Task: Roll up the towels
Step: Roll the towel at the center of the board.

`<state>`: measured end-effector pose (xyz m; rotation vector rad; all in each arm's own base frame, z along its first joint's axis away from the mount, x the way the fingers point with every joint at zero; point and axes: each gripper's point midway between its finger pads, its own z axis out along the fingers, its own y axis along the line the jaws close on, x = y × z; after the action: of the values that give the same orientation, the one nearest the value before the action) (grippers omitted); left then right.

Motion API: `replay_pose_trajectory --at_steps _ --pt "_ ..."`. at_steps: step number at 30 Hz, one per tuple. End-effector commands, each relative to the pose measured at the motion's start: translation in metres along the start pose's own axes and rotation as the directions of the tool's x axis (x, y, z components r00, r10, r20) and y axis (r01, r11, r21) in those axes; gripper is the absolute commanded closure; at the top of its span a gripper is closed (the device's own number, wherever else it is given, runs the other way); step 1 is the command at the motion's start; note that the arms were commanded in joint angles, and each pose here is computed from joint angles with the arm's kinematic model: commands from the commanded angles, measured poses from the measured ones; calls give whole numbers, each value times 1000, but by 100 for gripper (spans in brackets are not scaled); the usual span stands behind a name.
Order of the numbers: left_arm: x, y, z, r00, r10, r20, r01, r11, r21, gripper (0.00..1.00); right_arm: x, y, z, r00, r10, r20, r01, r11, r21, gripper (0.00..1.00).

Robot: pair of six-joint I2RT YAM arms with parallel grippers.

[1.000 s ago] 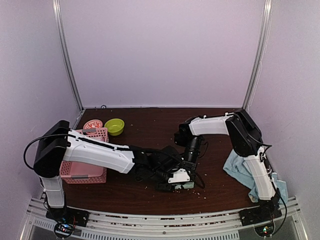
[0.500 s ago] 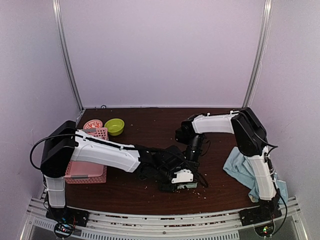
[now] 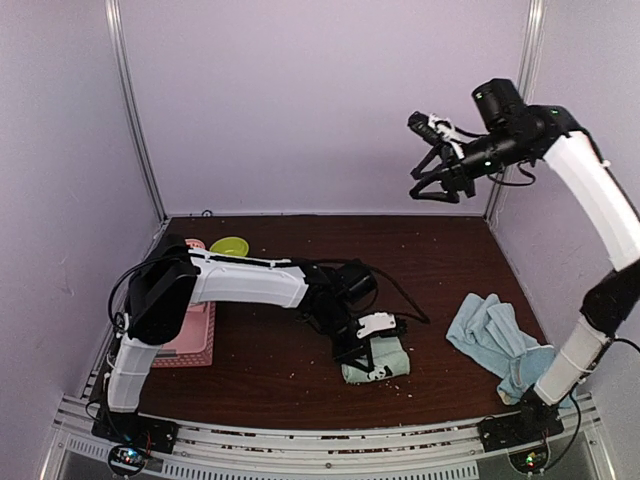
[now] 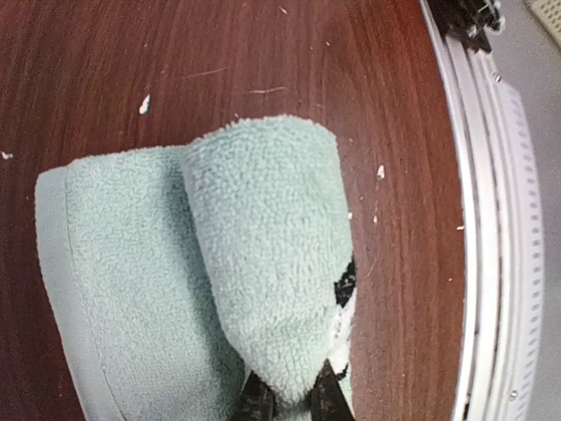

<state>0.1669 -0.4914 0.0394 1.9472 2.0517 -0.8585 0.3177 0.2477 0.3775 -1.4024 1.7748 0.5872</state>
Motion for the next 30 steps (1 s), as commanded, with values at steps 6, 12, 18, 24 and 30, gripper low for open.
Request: replay_pose_trajectory --at_steps 6,12,18,24,30 --pt "35 -3 20 920 -380 -100 389 844 371 100 67 148 17 959 -283 -13 271 930 -248 39" --pt "38 14 20 896 -432 -100 436 817 377 100 131 184 66 919 -366 -143 301 889 -345 43" --pt "43 17 25 889 -445 -109 452 812 369 100 183 177 134 883 -372 -287 334 926 -174 33" --pt "45 21 25 895 -434 -105 443 829 341 97 222 170 170 833 -408 -373 396 911 -111 31" --pt "45 21 24 898 -429 -101 437 833 340 97 248 170 188 788 -441 -429 440 892 -108 33"
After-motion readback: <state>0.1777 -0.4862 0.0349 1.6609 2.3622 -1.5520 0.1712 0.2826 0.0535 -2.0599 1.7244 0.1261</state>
